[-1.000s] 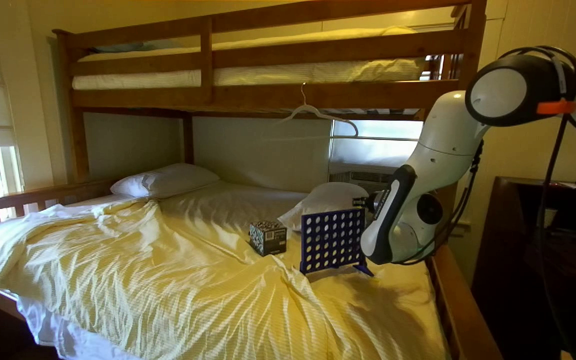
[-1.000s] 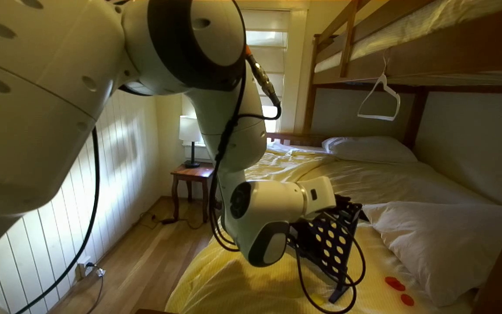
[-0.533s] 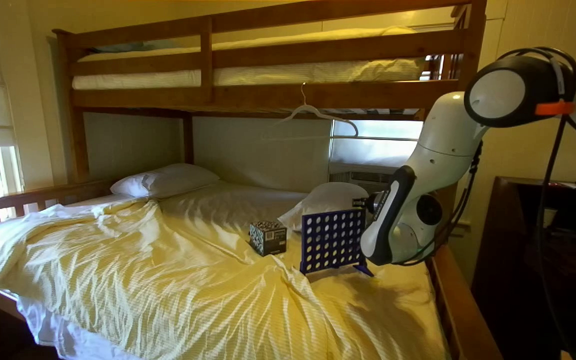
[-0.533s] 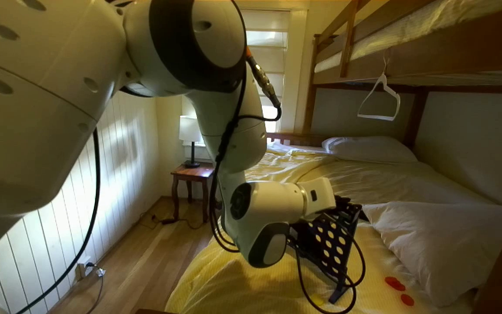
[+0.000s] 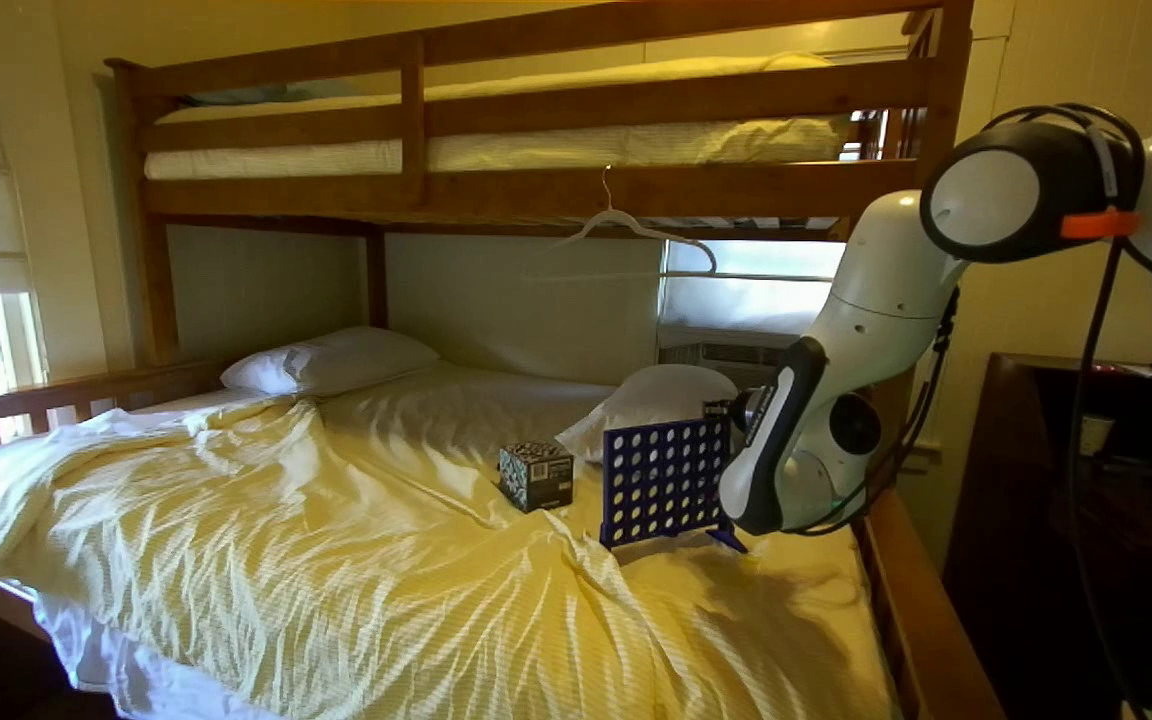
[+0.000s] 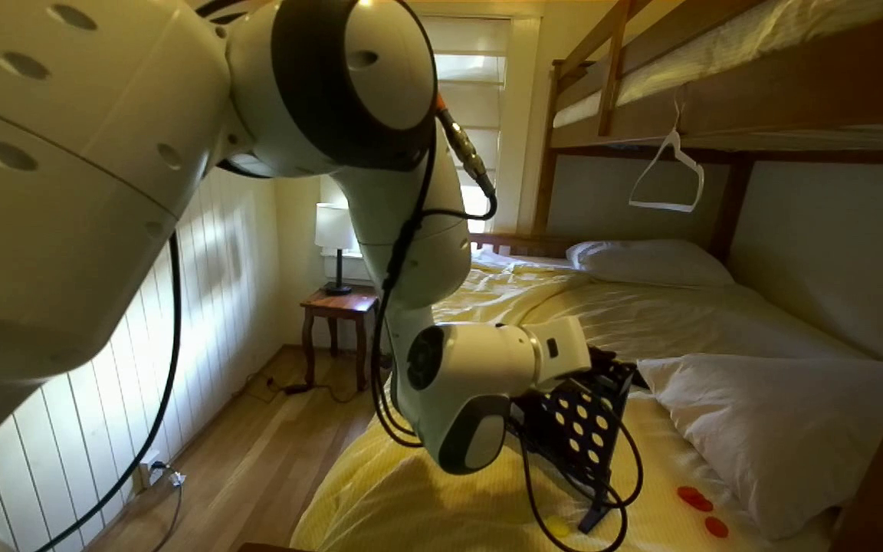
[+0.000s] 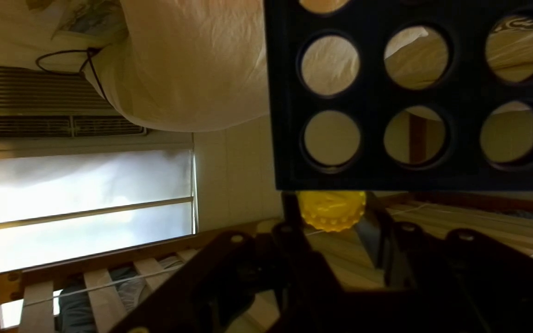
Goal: Put the yellow chip into the connect four game
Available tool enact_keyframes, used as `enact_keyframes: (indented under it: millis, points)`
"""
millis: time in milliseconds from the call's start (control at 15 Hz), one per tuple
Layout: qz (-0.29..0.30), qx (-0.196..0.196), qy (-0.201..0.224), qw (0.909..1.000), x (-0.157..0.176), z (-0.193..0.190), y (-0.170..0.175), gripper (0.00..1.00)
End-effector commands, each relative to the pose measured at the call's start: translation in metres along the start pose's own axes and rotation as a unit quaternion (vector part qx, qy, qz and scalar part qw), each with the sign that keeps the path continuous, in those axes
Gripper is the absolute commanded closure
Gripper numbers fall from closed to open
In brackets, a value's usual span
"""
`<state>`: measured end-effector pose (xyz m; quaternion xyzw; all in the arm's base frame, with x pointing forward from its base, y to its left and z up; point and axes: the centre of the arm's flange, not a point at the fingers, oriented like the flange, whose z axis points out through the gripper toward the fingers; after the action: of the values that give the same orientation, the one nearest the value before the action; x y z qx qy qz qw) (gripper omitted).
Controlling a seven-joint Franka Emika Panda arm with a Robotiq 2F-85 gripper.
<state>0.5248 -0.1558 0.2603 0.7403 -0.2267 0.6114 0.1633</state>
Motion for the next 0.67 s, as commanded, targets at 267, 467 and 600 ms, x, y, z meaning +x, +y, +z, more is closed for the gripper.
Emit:
enact_keyframes:
  millis: [267,467,600]
  points:
    - [-0.006,-0.010,0.006,0.9999,-0.0077,-0.0045,0.0024,0.90]
    - [-0.009,-0.012,0.005,0.9999,-0.0061,-0.0054,0.0030,0.90]
    - [-0.009,-0.015,0.005,0.9998,-0.0050,-0.0057,0.0022,0.72]
